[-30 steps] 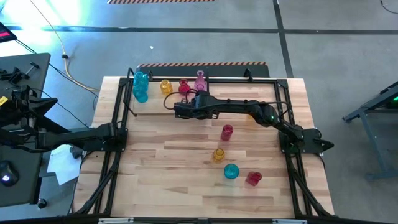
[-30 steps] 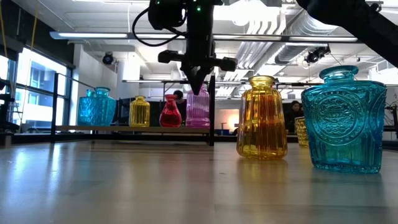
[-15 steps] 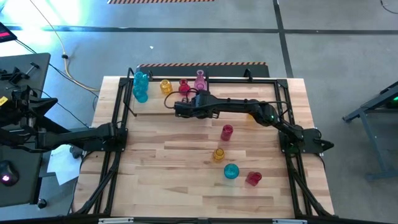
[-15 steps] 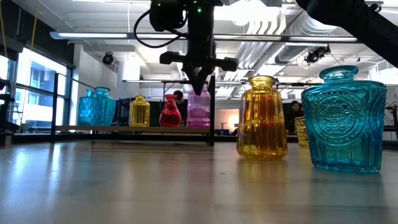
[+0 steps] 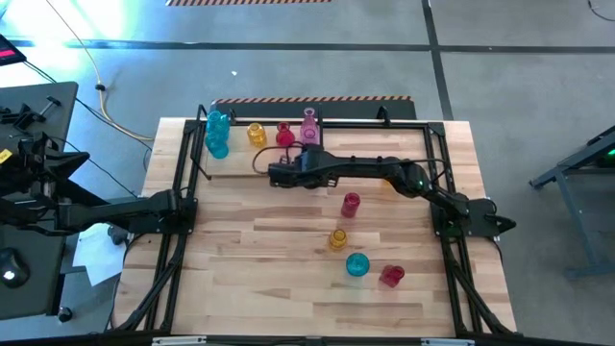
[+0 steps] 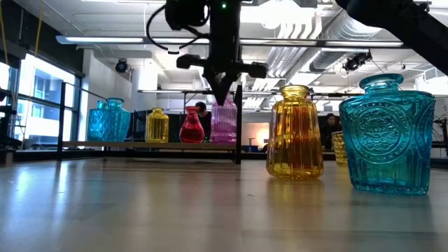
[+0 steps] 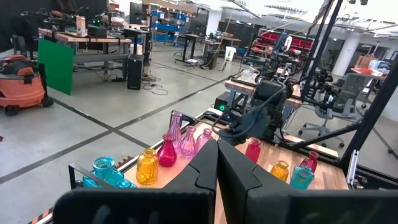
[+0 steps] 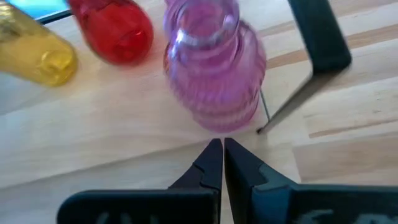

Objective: Sort vases onto shelf
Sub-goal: Put the blue vase on the shelf aligned with the other blue vase

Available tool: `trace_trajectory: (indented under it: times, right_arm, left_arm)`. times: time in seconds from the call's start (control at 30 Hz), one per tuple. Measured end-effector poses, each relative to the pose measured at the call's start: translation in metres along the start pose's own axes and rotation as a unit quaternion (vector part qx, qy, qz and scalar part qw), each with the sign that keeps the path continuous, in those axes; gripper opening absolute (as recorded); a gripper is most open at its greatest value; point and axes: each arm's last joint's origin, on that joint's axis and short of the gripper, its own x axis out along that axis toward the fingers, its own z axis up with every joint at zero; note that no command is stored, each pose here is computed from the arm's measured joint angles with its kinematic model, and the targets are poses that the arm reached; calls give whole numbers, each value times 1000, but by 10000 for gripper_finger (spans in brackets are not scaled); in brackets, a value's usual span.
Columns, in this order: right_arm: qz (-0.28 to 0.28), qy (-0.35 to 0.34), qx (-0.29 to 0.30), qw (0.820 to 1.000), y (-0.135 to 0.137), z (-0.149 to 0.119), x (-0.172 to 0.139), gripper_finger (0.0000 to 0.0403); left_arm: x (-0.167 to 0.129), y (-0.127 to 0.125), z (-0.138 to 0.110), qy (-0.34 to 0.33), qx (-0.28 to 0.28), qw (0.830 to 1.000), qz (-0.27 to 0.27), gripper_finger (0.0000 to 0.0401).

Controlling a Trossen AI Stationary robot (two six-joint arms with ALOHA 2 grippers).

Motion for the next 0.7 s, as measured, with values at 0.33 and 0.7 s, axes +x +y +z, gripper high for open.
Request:
trace_trajectory:
  times: [0.33,0.7]
  right_arm:
    - [109,-9,-32,993,3,-20,-53,0]
    - [221,0,-264,939,-18,30,-135,0]
  left_arm:
    - [0,0,0,-1,12,1000,-6,0]
    - [79,-11,18,97,12,991,-88,0]
